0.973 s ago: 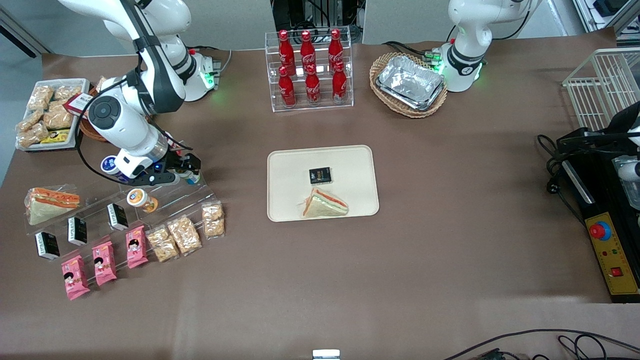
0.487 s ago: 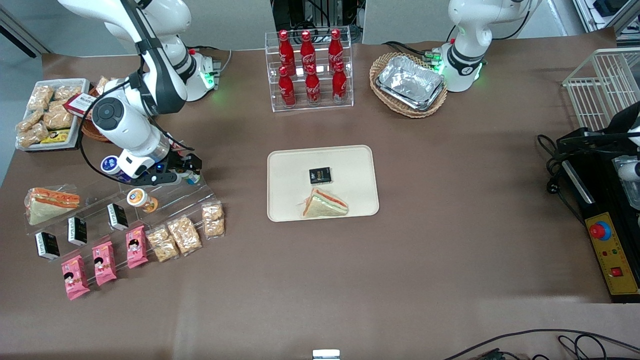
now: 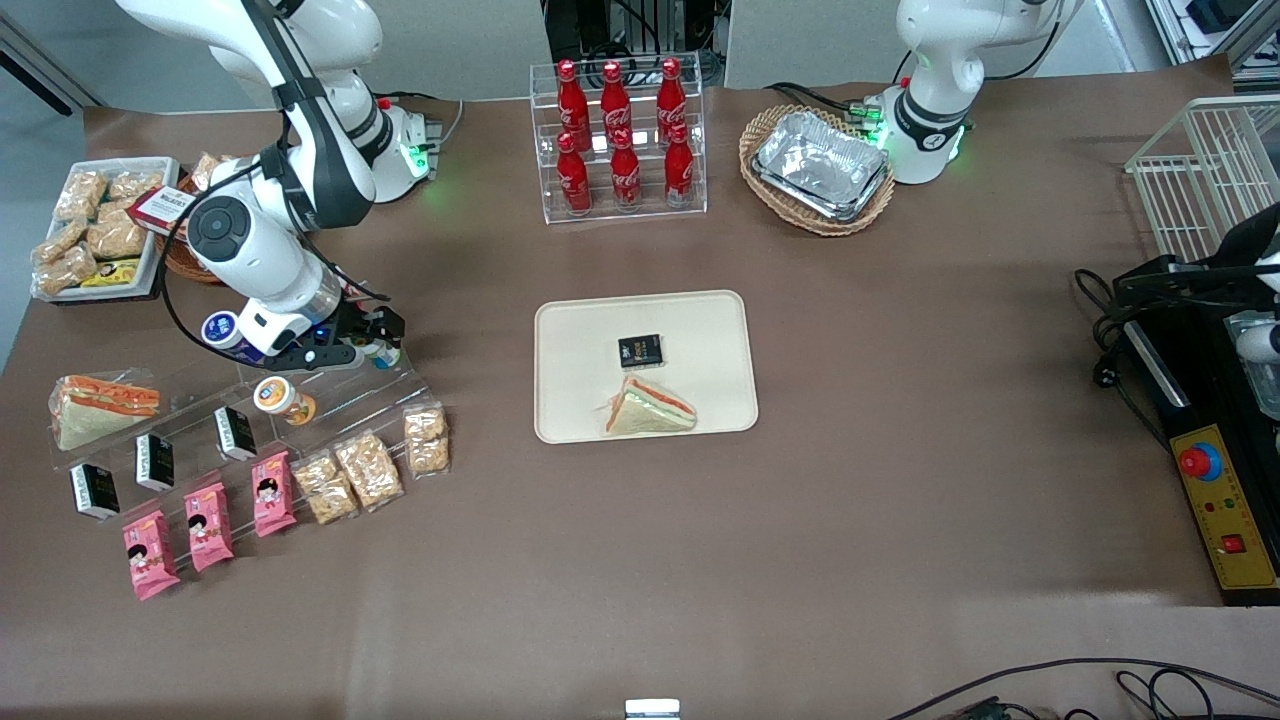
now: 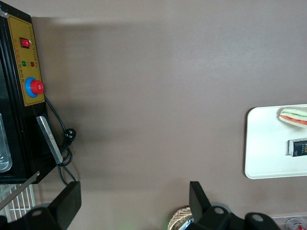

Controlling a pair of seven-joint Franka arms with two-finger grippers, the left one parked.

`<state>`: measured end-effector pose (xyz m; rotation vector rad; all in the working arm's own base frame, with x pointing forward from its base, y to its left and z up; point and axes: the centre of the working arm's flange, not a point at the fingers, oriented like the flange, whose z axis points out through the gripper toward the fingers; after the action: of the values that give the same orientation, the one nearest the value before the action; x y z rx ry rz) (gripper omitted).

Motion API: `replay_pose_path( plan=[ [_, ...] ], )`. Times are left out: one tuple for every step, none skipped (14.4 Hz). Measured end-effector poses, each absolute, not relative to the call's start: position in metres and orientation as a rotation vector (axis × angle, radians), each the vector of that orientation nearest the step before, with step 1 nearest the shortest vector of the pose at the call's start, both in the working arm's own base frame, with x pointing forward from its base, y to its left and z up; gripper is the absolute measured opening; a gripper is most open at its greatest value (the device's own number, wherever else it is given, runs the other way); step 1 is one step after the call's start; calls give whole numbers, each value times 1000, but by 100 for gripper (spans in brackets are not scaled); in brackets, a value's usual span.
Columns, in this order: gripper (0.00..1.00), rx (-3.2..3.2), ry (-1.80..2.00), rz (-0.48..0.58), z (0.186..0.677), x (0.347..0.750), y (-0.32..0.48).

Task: Place green gum on tray
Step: 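Close the right gripper around the green gum bottle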

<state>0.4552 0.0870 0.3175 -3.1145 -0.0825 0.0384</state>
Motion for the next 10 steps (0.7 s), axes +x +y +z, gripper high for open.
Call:
replay_pose_path(
  plan=[
    [98,-3115,-82,39,317,455,87],
    [97,-3115,-82,40,317,455,87],
    [97,-3115,-82,43,316,455,87],
    [96,-3115,-82,47,315,454,87],
    [94,-3115,-82,51,314,453,87],
    [94,-3116,-82,54,313,452,86],
    [90,-3116,-82,56,313,452,86],
    [89,-3116,-82,57,312,452,86],
    [88,-3116,-82,58,312,452,86],
    [84,-3116,-82,59,312,451,86]
  ],
)
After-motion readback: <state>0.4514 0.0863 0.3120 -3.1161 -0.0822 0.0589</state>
